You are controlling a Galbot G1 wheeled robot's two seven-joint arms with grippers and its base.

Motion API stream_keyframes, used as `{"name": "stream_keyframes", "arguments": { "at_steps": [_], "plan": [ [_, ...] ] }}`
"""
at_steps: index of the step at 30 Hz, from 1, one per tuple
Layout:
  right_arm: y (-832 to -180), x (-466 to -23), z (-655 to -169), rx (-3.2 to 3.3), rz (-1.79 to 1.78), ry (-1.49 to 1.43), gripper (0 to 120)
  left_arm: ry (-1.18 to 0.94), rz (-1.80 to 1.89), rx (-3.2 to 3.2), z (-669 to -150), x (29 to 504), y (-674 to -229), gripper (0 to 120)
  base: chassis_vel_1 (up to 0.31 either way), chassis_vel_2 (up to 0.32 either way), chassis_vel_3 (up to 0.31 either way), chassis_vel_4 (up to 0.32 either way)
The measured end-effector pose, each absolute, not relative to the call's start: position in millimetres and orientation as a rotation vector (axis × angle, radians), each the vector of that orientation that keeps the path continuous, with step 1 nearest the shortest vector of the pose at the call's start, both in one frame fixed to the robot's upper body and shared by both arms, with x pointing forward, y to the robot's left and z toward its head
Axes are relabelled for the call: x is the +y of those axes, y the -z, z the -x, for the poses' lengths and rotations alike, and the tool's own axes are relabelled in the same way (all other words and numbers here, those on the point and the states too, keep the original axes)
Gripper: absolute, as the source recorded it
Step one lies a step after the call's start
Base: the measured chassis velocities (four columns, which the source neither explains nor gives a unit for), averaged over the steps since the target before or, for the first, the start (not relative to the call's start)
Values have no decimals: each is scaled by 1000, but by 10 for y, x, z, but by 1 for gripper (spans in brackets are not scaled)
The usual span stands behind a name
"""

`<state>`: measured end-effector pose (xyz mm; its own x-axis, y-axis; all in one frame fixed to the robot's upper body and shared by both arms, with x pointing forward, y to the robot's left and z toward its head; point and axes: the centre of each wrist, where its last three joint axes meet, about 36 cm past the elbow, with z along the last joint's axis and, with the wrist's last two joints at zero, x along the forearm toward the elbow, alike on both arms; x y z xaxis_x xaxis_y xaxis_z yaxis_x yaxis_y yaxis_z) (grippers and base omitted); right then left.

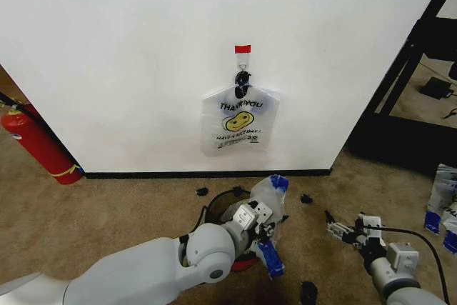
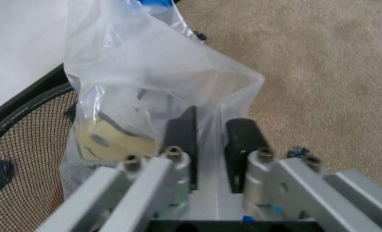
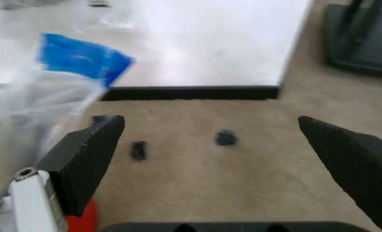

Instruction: Pick up the garbage bag from the wall and place it over the trash bin.

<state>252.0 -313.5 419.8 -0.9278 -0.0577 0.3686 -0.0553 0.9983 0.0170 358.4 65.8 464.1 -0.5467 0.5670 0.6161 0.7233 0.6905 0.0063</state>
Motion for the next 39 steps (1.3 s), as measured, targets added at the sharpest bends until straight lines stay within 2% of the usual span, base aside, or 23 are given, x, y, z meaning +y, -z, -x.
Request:
{"name": "stream_keyframes", "arguments": {
  "at_steps": [3,12,17,30,39],
  "plan": [
    [-4098,-3134,-2518,-2789,-218,56,100,336,972,-2313,-3573,683,-4640,0,0,0,0,0],
    [-3777,-3204,-2604,-2838,-519,57,100,327,953,-2311,-3543,739,-4624,0,0,0,0,0],
    [-3604,-3125,-2667,-2838,-668,-53,100,320,959,-2311,-3538,710,-4630,0,0,0,0,0],
    [-3402,-2905,-2671,-2830,-751,-231,100,312,974,-2296,-3510,536,-4593,0,0,0,0,0],
    [-3441,-2915,-2649,-2816,-697,-316,100,312,1009,-2290,-3511,425,-4641,0,0,0,0,0]
  ]
}}
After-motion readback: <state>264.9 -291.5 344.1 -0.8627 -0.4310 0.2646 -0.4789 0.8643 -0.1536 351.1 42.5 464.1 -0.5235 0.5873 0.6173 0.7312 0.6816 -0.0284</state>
